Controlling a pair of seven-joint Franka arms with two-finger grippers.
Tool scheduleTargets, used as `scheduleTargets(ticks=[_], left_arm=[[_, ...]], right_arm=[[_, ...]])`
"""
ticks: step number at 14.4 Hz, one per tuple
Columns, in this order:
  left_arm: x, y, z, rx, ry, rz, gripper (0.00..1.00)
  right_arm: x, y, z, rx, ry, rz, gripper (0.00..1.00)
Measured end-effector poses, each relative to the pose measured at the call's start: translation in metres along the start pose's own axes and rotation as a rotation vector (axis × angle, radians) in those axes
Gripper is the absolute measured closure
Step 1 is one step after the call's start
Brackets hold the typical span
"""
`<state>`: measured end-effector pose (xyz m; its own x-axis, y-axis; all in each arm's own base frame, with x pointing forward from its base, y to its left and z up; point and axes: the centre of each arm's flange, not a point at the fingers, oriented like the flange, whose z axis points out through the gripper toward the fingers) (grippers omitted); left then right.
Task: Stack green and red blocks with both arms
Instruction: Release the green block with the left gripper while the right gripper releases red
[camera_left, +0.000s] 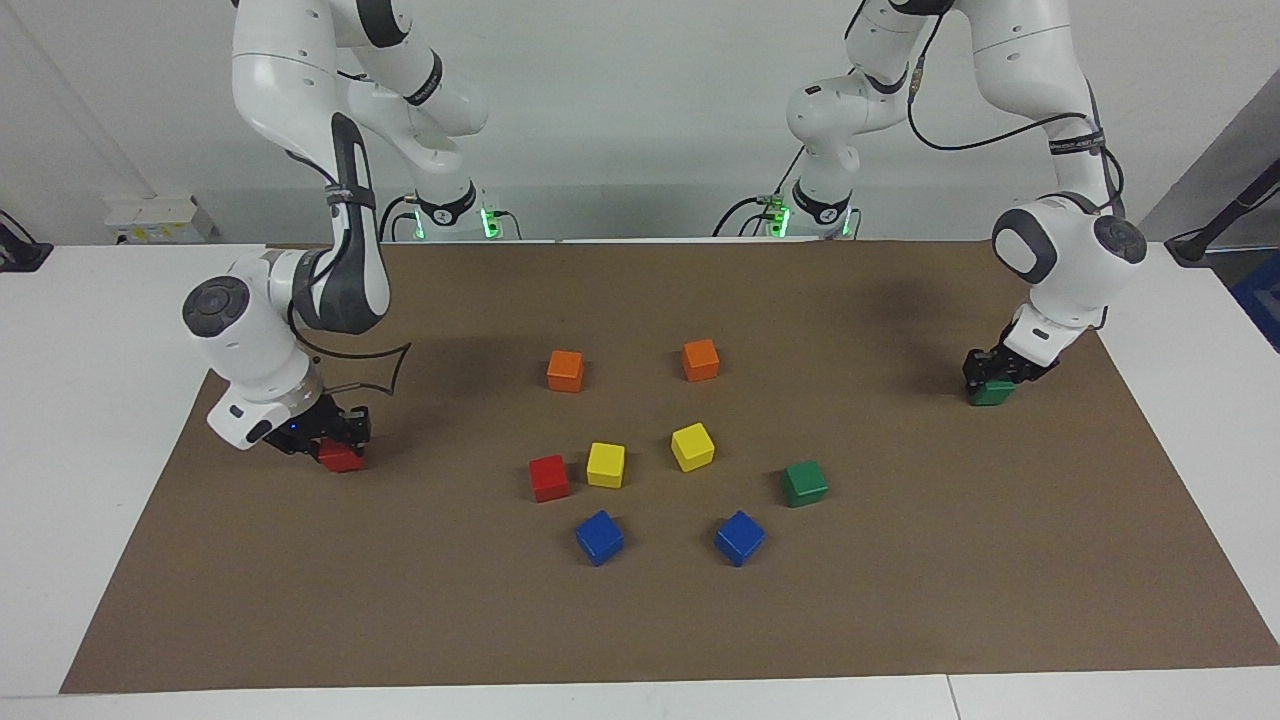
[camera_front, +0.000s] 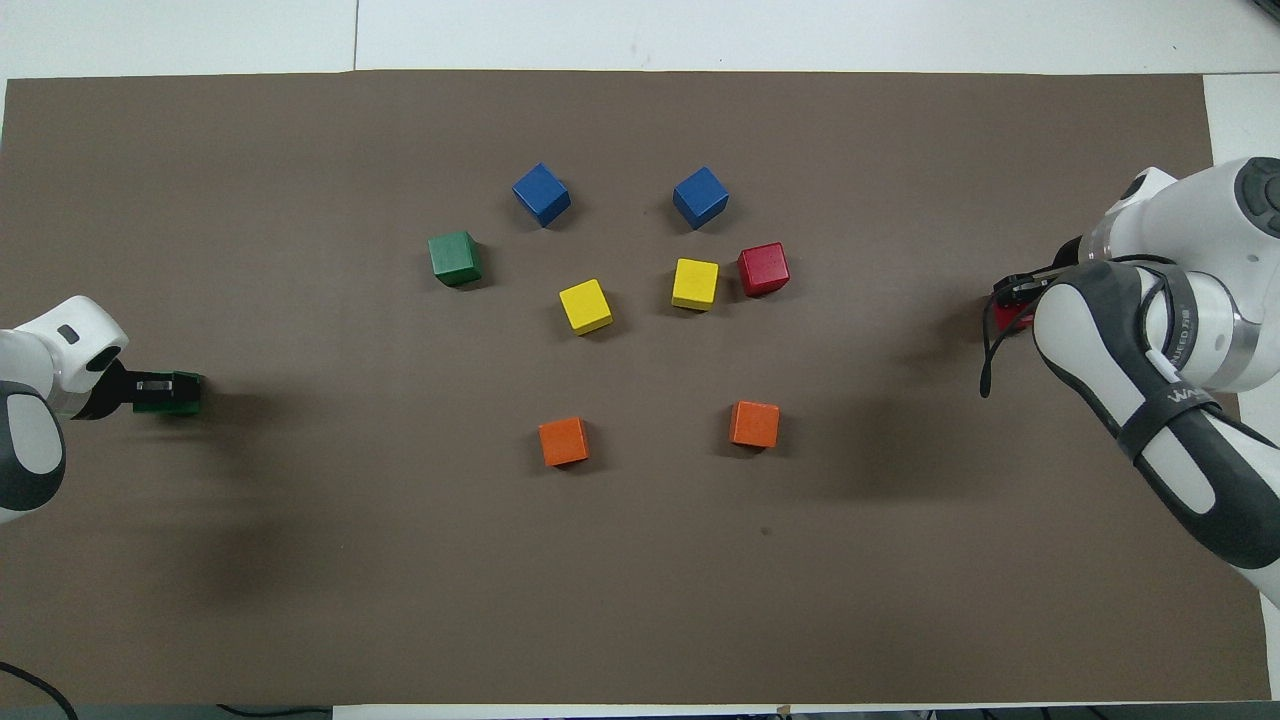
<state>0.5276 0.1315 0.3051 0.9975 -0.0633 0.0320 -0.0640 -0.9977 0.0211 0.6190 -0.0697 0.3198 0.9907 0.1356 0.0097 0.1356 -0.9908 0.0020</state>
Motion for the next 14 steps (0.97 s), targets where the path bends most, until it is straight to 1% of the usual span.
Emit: scheduleTargets(ticks=[4, 5, 7, 8, 9, 10, 11, 12, 14], left_arm=[[0.000, 0.000, 0.002, 0.001, 0.003, 0.000, 0.44], [0.000, 0.000, 0.002, 0.001, 0.003, 0.000, 0.42], [0.001, 0.000, 0.002, 0.002, 0.005, 0.002, 0.25], [0.003, 0.000, -0.001, 0.003, 0.009, 0.004, 0.11], [0.007, 0.001, -0.005, 0.005, 0.018, 0.008, 0.01], [0.014, 0.002, -0.014, 0.006, 0.026, 0.012, 0.00], [0.023, 0.002, -0.027, 0.008, 0.035, 0.018, 0.00], [0.034, 0.003, -0.043, 0.008, 0.045, 0.025, 0.00], [0.055, 0.013, -0.079, 0.007, 0.056, 0.052, 0.00]], right_arm=[[-0.002, 0.002, 0.003, 0.001, -0.003, 0.004, 0.45], [-0.002, 0.002, 0.003, -0.002, 0.006, 0.005, 0.45], [-0.003, 0.003, 0.006, -0.005, 0.017, 0.006, 0.45], [-0.003, 0.003, 0.007, -0.004, 0.016, 0.006, 0.45], [-0.004, 0.003, 0.007, -0.004, 0.015, 0.006, 0.45], [-0.004, 0.003, 0.008, -0.004, 0.014, 0.006, 0.45], [-0.004, 0.003, 0.008, -0.004, 0.014, 0.006, 0.42], [-0.004, 0.003, 0.008, -0.004, 0.015, 0.007, 0.33], [-0.004, 0.003, 0.007, -0.004, 0.015, 0.008, 0.12]])
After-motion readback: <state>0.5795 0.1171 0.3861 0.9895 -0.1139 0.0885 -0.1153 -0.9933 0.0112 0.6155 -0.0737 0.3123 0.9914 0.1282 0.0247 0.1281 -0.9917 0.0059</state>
